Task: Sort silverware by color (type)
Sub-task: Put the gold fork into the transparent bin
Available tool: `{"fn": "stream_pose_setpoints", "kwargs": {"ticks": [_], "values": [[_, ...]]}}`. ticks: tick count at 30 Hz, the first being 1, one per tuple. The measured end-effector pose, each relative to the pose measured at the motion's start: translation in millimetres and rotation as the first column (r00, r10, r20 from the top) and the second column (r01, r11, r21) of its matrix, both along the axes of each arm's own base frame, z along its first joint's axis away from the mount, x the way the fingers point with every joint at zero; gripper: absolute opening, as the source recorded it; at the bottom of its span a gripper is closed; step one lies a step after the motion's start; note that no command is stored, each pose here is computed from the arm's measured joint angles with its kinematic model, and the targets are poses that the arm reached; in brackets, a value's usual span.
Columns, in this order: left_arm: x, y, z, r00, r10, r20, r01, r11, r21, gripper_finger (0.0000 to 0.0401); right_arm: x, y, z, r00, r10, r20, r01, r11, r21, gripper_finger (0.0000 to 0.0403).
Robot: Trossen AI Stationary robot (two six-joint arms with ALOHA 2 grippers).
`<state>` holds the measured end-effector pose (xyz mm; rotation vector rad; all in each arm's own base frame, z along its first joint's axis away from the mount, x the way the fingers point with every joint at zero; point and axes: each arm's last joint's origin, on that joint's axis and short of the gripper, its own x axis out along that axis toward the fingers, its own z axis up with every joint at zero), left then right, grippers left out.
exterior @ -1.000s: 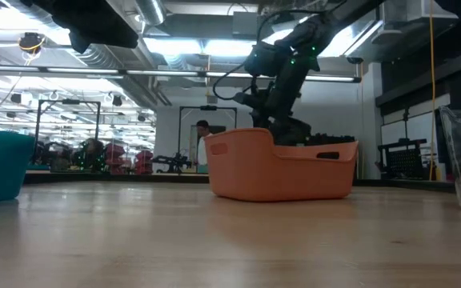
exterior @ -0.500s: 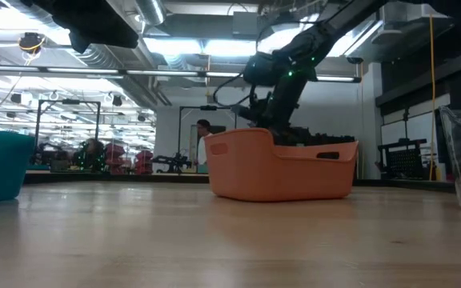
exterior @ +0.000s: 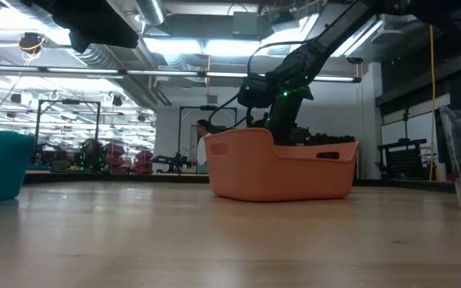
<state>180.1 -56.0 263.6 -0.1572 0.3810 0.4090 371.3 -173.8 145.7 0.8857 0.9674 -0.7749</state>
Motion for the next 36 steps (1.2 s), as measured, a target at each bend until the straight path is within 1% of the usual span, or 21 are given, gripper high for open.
{"fn": "stream_pose_setpoints", "kwargs": {"ticks": [4, 7, 13, 18, 36], "values": [[0.0, 0.0, 0.0, 1.000, 0.000, 0.000, 0.000, 1.000, 0.000, 0.0070, 1.5, -0.9, 0.8, 1.000, -0.003, 0.016, 0.003, 1.000, -0.012, 0.0099], [0.0, 0.0, 0.0, 1.000, -0.001, 0.000, 0.001, 1.000, 0.000, 0.0070, 1.9, -1.1, 1.0, 0.999, -0.038, 0.027, 0.038, 0.999, 0.001, 0.0099], [0.0, -0.1, 0.0, 1.000, -0.001, 0.000, 0.001, 1.000, -0.003, 0.0070, 1.9, -1.1, 1.0, 0.998, -0.049, 0.028, 0.049, 0.999, 0.003, 0.0099], [0.0, -0.1, 0.0, 1.000, -0.001, 0.001, 0.001, 1.000, -0.004, 0.0070, 1.5, -2.4, 1.1, 0.994, -0.107, 0.023, 0.107, 0.994, -0.019, 0.0099], [0.0, -0.1, -0.1, 1.000, -0.001, 0.000, 0.001, 1.000, -0.004, 0.0070, 5.1, -4.3, 3.2, 0.990, -0.123, 0.064, 0.126, 0.991, -0.045, 0.0099]]}}
